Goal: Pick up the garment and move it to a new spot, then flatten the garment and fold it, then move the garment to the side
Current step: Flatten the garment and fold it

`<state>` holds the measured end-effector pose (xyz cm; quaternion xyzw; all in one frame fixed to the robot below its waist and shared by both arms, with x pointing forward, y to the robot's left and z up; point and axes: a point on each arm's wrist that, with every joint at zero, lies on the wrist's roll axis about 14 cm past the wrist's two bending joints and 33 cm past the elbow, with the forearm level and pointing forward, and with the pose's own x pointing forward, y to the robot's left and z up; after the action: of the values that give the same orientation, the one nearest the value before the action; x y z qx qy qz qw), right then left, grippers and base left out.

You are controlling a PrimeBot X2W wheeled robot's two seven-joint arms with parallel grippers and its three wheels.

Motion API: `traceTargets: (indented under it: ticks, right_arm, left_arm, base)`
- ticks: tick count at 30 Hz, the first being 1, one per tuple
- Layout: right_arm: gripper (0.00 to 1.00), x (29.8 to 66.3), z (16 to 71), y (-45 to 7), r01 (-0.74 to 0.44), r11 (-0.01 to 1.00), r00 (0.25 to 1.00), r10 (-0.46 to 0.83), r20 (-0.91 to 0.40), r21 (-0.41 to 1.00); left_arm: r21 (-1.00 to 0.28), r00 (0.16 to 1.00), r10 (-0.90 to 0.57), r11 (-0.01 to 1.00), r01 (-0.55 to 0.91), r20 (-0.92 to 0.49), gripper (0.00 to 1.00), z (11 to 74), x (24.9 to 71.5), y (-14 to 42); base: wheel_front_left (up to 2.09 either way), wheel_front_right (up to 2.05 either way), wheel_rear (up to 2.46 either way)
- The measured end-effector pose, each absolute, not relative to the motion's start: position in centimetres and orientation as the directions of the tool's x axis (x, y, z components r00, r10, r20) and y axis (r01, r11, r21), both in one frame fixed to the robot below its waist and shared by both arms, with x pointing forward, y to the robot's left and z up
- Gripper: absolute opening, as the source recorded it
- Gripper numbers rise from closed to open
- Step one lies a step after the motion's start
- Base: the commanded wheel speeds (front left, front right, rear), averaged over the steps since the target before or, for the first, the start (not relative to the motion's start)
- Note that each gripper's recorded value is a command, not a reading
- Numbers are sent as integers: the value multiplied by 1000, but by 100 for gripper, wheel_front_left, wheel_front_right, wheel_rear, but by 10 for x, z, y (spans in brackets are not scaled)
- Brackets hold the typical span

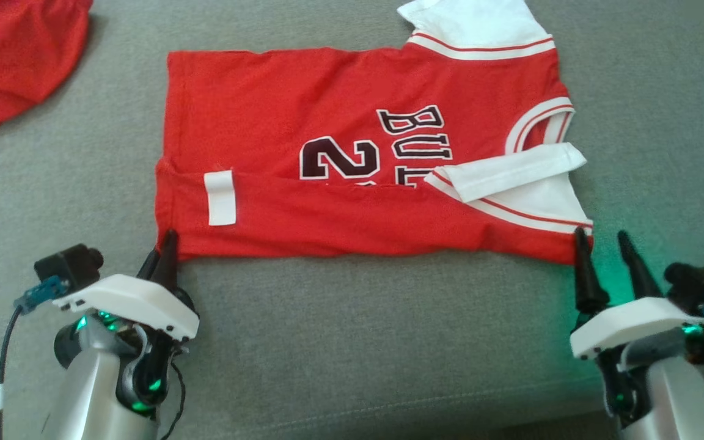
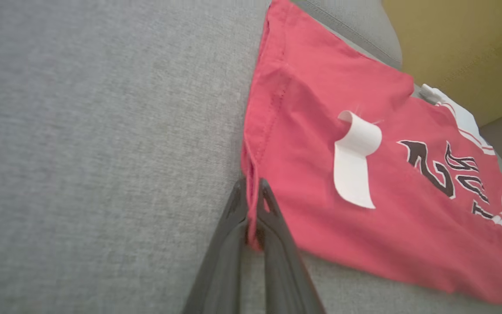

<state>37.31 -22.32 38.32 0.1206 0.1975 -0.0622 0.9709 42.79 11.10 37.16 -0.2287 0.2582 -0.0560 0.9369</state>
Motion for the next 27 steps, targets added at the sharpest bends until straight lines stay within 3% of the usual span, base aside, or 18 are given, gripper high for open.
traceTargets:
  ticks: [9,11,13,27]
  right_arm:
    - [98,367,355,-201,140,960,865,1,-502,242]
    - [43,369,354,-199,140,959,864,5,-504,248]
    - [0,374,356,-198,134,959,868,8,-497,250]
    - [0,409,431,-225,114,980,936,-51,-349,163]
  left_arm:
    - [-451,868,-172,890,-66,-467,0,368,417,129]
    - [-449,866,-166,891,-73,-471,0,367,416,131]
    - [-446,868,-159,891,-78,-470,0,367,415,133]
    - [-496,908,-173,867,-43,-381,0,392,401,124]
  base:
    - [0,0,0]
    - [0,0,0]
    - [0,0,0]
    - [0,0,0]
